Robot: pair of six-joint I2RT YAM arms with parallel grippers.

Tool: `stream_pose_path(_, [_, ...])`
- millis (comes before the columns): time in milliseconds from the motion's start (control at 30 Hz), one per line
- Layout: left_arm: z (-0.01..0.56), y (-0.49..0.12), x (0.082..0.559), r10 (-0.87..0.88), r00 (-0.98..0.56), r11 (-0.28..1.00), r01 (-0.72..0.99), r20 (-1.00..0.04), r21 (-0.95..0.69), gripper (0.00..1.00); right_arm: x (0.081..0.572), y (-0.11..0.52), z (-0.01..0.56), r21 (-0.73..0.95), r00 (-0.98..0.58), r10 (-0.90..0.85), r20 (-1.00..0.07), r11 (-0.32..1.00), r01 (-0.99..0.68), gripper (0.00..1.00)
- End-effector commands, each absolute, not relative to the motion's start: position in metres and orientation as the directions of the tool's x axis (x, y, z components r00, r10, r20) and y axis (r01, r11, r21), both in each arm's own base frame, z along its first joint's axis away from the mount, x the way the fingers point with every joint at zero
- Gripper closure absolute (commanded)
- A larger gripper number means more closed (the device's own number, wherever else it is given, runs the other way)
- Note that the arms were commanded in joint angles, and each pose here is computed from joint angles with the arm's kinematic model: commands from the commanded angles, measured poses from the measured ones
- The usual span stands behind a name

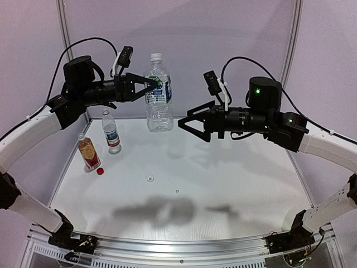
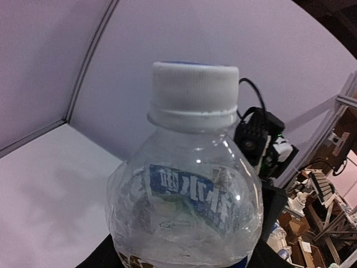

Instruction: Unscrew the bottle caps

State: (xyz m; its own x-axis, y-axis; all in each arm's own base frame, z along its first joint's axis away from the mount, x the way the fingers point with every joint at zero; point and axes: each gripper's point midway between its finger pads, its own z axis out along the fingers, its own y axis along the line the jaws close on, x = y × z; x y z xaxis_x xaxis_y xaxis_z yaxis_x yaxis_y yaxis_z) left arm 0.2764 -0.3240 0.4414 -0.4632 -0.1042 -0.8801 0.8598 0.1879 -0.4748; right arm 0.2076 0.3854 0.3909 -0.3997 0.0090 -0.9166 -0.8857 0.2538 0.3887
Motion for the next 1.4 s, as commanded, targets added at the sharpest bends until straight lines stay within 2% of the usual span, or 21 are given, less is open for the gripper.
stream_pose_path(0, [0.473, -0.336, 0.253, -0.148, -0.455, -0.008, 0.889, -0.878, -0.459, 0.41, 0.198, 0.39, 0.413, 0.442, -0.444, 0.007, -0.896, 0.101, -0.891, 0.01])
stream_pose_path(167, [0.477, -0.343, 0.239, -0.137, -0.445, -0.064, 0.895, -0.885, -0.441, 0.41, 0.197, 0.393, 0.418, 0.454, -0.455, 0.008, -0.891, 0.072, -0.888, 0.01])
stream_pose_path(933, [0.474, -0.359, 0.213, -0.137, -0.349, -0.056, 0.937, -0.927, -0.344, 0.4, 0.201, 0.42, 0.439, 0.472, -0.473, 0.005, -0.881, -0.053, -0.88, 0.01])
stream_pose_path(1167, [0.48, -0.365, 0.217, -0.163, -0.334, -0.052, 0.943, -0.928, -0.33, 0.41, 0.194, 0.428, 0.435, 0.484, -0.483, -0.042, -0.875, -0.124, -0.866, 0.18])
stream_pose_path(1367, [0.472, -0.366, 0.22, -0.161, -0.339, -0.021, 0.94, -0.927, -0.341, 0.38, 0.194, 0.427, 0.429, 0.493, -0.491, -0.051, -0.87, -0.115, -0.862, 0.35])
